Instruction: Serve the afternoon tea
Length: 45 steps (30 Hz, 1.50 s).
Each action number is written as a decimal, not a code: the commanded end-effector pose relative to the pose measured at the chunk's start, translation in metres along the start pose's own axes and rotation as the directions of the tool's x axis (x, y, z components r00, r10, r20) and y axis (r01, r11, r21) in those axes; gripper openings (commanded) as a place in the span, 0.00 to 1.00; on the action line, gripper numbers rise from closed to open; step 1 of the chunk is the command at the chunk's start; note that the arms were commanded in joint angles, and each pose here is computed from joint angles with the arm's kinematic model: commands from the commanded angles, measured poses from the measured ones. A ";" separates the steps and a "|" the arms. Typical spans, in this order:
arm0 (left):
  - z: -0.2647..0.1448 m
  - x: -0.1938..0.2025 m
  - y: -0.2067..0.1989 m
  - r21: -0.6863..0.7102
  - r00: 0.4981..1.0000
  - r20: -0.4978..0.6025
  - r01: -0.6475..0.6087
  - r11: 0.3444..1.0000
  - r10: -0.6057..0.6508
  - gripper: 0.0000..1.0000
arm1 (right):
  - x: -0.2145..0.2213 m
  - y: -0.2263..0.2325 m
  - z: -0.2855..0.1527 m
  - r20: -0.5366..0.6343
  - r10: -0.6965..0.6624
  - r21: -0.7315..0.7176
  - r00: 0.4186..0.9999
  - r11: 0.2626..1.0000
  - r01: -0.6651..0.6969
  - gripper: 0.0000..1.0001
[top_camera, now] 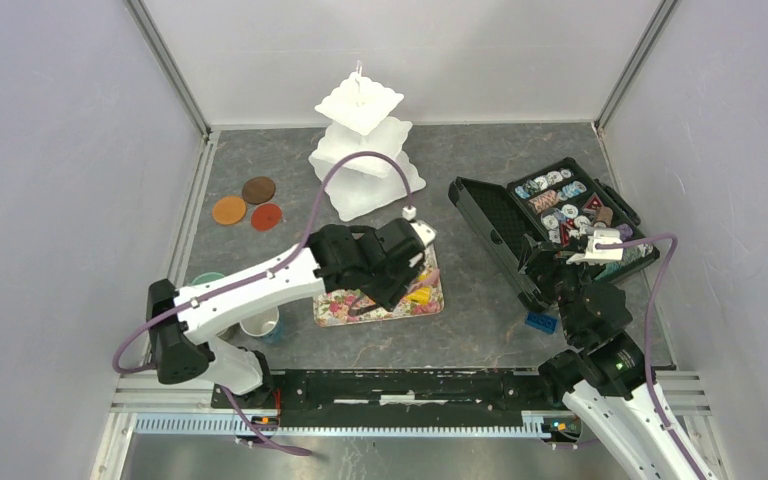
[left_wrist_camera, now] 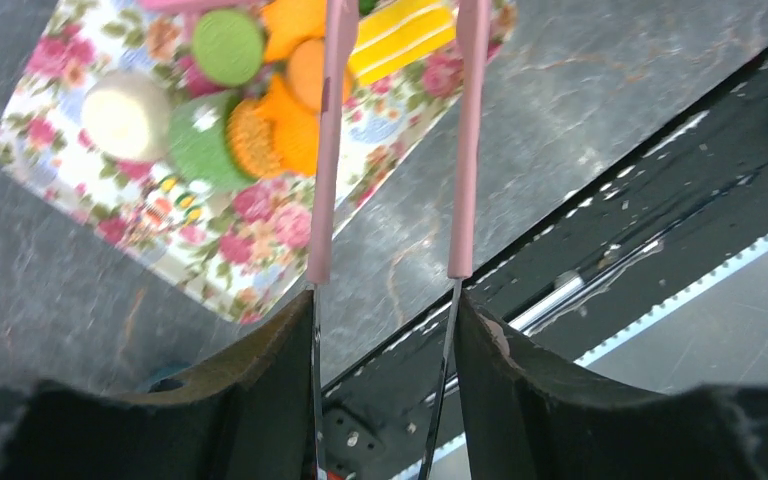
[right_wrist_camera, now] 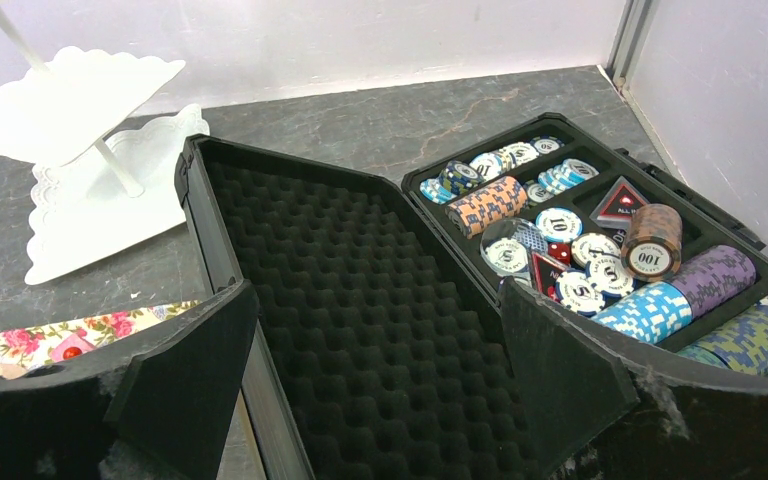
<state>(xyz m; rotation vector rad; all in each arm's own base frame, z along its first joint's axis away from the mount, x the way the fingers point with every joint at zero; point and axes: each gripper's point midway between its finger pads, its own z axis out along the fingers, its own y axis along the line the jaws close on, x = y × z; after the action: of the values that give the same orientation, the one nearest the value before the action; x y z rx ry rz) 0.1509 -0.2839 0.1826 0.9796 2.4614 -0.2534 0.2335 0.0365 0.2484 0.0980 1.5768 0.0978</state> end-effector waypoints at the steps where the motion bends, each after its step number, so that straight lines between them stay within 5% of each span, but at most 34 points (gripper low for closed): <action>1: -0.027 0.012 0.037 -0.043 0.998 -0.050 0.020 0.999 -0.022 0.57 | -0.026 0.003 -0.002 0.064 0.029 -0.014 0.998 0.999 -0.028 0.98; 16: 0.010 0.005 0.097 -0.108 0.985 -0.065 0.153 0.982 -0.160 0.55 | -0.026 0.003 0.000 0.069 0.021 -0.010 0.997 1.000 -0.020 0.98; 45: 0.042 0.000 0.118 -0.049 0.983 -0.100 0.148 0.988 -0.152 0.59 | -0.019 0.006 0.001 0.050 0.039 -0.019 0.998 0.999 -0.038 0.98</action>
<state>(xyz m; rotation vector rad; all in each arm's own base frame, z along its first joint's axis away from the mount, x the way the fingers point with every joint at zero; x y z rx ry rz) 0.2404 -0.2036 0.1452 0.7295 2.6754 -0.1542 0.2356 0.0382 0.2516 0.0981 1.5658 0.1050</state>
